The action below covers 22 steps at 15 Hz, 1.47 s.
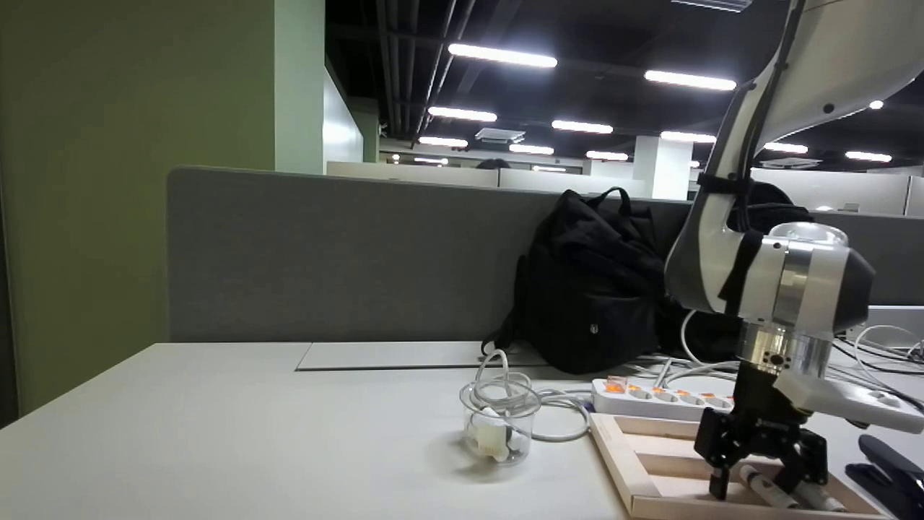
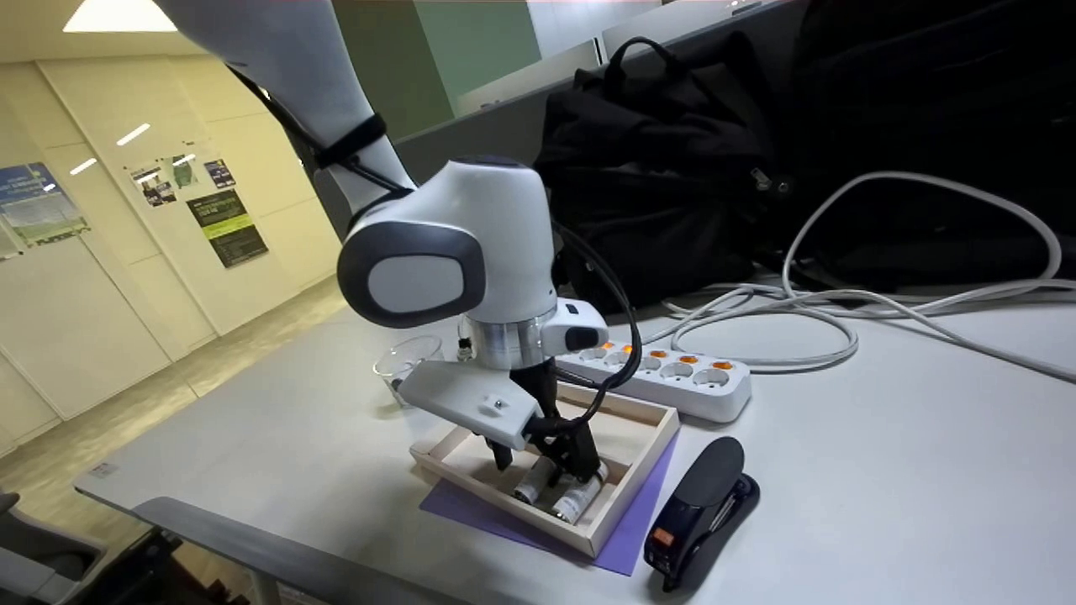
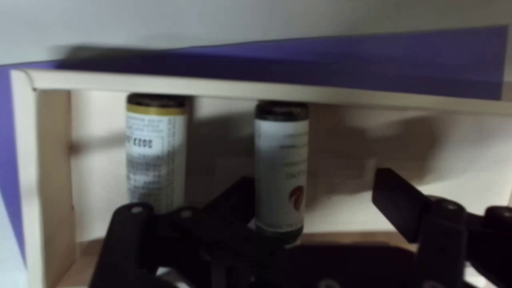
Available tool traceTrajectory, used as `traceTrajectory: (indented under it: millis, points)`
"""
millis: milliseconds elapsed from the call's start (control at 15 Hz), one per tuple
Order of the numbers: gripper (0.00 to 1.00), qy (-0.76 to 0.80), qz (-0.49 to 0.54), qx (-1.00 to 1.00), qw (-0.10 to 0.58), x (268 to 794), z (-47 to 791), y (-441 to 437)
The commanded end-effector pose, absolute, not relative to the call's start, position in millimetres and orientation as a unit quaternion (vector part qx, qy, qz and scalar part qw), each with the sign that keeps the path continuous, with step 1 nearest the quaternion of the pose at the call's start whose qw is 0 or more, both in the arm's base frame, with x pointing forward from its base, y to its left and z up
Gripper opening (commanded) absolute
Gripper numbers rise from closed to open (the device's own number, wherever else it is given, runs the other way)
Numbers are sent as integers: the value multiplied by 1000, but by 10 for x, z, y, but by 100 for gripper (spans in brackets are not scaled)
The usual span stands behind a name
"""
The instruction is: Remove one bottle from the tray and put it inside the clear container on the left
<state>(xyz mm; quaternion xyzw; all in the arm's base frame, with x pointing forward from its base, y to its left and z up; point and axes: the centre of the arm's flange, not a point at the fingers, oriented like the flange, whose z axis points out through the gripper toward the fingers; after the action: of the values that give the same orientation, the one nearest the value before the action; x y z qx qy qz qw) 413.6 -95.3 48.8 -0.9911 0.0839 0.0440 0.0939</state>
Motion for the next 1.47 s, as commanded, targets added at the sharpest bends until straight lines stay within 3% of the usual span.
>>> traceTrajectory:
  millis: [0, 67, 533, 1067, 1400]
  points:
    - [55, 99, 55, -989, 98, 4323, 453, -950]
    - [54, 100, 60, -988, 101, 4330, 469, -945]
    - [6, 83, 96, -985, 120, 4603, 883, -724]
    - [8, 45, 23, -974, 221, 5384, 1819, -63]
    - [8, 44, 0, -953, 300, 5886, 1888, 596]
